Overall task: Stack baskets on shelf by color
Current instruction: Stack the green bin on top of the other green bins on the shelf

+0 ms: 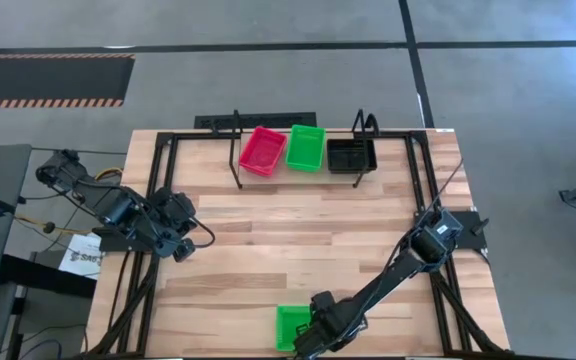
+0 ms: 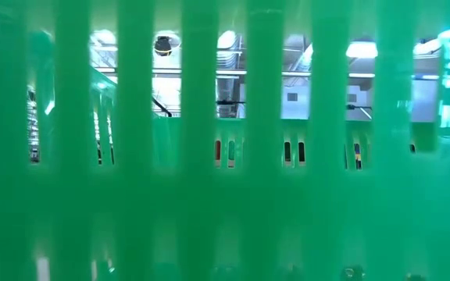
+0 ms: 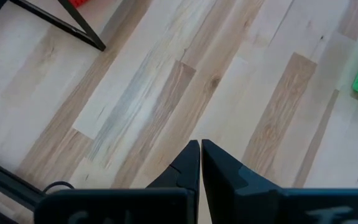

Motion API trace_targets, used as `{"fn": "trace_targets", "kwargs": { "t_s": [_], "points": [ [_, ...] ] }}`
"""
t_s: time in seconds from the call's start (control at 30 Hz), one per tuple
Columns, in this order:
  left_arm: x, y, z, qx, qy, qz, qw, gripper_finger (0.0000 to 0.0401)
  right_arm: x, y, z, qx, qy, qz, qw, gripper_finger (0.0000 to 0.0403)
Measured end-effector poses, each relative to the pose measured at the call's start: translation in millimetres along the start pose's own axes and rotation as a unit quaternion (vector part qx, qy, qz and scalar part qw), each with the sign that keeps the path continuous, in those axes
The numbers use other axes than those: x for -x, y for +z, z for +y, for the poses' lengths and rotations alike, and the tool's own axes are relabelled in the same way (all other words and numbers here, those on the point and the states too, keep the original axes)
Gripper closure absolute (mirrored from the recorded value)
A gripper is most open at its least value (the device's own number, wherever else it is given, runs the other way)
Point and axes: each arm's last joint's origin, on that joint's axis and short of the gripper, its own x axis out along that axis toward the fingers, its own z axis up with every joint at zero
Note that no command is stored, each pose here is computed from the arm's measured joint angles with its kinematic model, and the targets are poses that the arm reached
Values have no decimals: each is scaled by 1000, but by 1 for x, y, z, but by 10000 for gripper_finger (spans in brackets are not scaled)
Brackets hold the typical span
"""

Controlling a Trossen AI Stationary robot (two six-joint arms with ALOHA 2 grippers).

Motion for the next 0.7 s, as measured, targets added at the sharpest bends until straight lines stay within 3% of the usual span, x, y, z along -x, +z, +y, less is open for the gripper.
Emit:
{"fn": "trace_targets", "kwargs": {
  "t_s": [0.2, 0.3, 0.43, 0.57, 0.7],
  "points": [
    [0, 0, 0, 1, 0, 0, 1000, 399, -13, 9, 4, 39, 12, 20, 999, 226],
    [0, 0, 0, 1, -1, 0, 1000, 399, -14, 16, 9, 73, 22, 37, 996, 279],
    [0, 0, 0, 1, 0, -1, 1000, 399, -12, 31, 13, 115, 23, 34, 993, 380],
    [0, 1, 0, 2, 2, -7, 1000, 399, -3, 53, 11, 156, -5, 28, 987, 388],
    [0, 1, 0, 4, 6, -18, 1000, 399, 19, 81, 6, 223, -70, 18, 972, 395]
  ]
}}
